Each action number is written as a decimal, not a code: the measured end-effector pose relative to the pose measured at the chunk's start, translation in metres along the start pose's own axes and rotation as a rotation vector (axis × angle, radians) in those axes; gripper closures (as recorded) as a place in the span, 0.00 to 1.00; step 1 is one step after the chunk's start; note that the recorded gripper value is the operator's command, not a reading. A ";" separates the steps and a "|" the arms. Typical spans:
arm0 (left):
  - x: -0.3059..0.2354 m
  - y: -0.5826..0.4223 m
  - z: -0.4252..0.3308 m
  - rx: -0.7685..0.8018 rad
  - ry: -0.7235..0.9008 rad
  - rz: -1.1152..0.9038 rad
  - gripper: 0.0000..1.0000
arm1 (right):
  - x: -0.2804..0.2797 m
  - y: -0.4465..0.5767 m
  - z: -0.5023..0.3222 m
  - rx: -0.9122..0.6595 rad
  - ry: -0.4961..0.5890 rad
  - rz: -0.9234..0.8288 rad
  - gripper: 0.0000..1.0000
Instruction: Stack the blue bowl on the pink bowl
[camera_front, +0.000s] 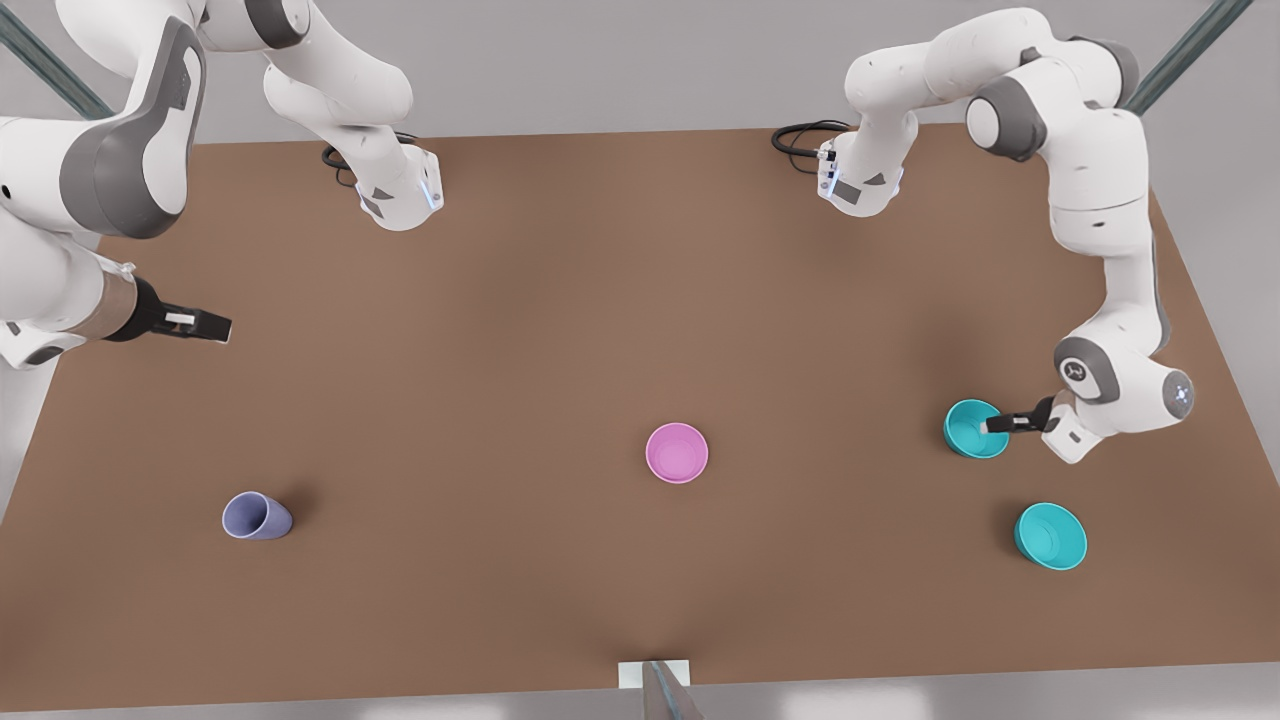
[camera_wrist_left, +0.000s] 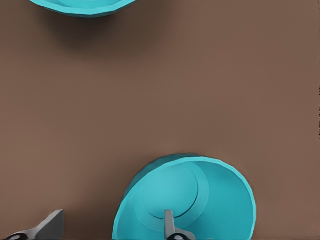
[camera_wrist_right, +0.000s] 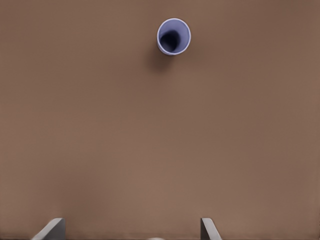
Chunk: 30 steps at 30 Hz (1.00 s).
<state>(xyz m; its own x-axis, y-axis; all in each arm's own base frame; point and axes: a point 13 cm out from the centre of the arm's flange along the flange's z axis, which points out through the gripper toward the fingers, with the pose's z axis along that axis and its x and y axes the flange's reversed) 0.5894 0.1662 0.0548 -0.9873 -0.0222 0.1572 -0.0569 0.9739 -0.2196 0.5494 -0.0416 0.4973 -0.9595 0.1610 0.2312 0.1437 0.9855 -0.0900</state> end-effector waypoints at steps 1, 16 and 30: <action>0.000 -0.001 0.001 -0.001 0.000 0.009 0.60 | 0.001 0.000 0.001 0.001 0.004 -0.007 0.00; -0.083 -0.173 -0.072 0.075 -0.112 0.259 0.79 | 0.003 -0.003 0.005 0.000 0.026 -0.077 0.00; -0.030 -0.555 0.034 0.072 -0.008 0.314 0.79 | -0.011 -0.005 0.027 -0.003 0.072 -0.105 0.00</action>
<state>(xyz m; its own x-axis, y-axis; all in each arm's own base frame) 0.6456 -0.3815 0.1393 -0.9596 0.2743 0.0632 0.2402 0.9151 -0.3239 0.5521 -0.0498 0.4688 -0.9494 0.0606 0.3083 0.0445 0.9973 -0.0591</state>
